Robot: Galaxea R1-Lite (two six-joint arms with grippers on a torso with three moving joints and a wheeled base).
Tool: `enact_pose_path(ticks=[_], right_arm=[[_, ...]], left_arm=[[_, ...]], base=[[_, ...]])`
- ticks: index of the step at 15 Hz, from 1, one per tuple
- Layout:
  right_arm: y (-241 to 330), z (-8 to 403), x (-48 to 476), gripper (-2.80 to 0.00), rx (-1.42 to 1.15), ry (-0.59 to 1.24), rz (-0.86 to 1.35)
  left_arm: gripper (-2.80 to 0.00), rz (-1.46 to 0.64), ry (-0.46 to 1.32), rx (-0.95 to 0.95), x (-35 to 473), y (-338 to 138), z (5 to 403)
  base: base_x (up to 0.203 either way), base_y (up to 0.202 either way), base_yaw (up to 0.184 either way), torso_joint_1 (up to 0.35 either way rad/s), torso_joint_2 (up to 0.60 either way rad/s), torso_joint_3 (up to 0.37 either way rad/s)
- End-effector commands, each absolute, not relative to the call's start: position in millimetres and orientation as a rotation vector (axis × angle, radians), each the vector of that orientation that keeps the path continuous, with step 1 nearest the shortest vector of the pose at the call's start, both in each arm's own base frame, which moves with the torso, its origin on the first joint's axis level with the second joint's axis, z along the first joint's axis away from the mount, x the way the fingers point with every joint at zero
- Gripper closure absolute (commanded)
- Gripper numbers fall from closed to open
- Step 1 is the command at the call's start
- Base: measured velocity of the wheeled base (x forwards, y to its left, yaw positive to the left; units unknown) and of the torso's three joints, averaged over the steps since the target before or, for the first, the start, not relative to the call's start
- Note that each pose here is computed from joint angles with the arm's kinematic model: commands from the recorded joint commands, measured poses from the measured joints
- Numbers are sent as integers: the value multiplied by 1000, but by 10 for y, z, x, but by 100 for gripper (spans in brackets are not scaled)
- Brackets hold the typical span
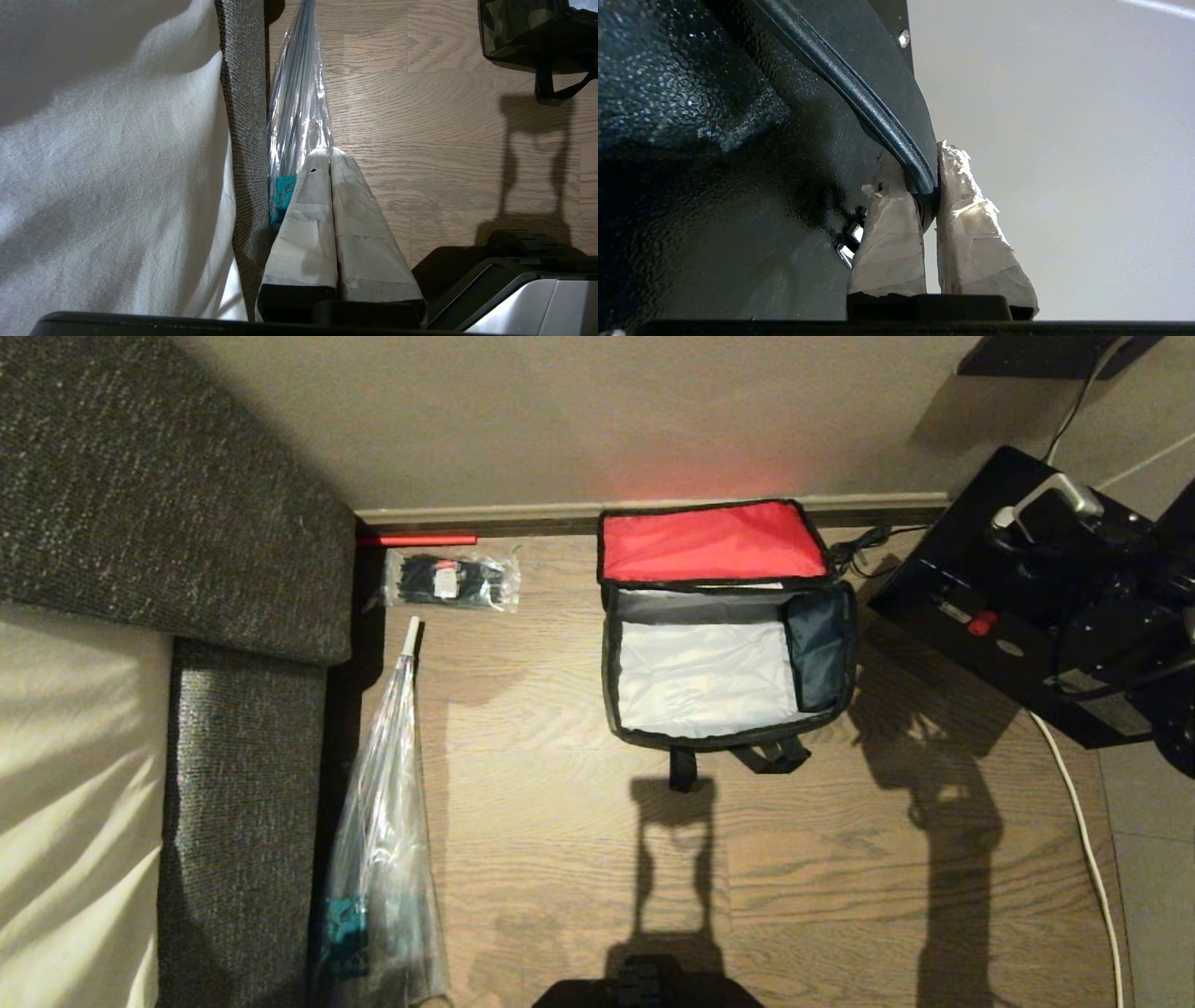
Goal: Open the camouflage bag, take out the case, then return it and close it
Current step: Release the handle
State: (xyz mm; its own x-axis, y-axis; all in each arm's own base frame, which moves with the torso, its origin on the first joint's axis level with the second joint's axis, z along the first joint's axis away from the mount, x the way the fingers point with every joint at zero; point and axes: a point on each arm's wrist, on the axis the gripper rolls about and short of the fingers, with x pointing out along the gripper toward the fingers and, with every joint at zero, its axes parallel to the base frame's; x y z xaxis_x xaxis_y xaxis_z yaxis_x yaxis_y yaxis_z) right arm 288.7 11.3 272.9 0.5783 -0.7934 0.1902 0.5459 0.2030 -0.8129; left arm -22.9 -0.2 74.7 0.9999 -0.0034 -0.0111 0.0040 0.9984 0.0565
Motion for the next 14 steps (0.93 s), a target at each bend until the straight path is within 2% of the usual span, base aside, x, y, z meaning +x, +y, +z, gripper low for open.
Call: enact_pose_path(ticks=[1, 14], right_arm=[[89, 2622, 2989, 0, -1001, 335, -950], [-59, 1974, 3800, 0, -982, 428, -950]], left_arm=[[0, -3, 9, 57, -230, -2, 746], [0, -3, 9, 57, -230, -2, 746]], base=[[0, 0, 0, 0, 0, 0], [0, 0, 0, 0, 0, 0]])
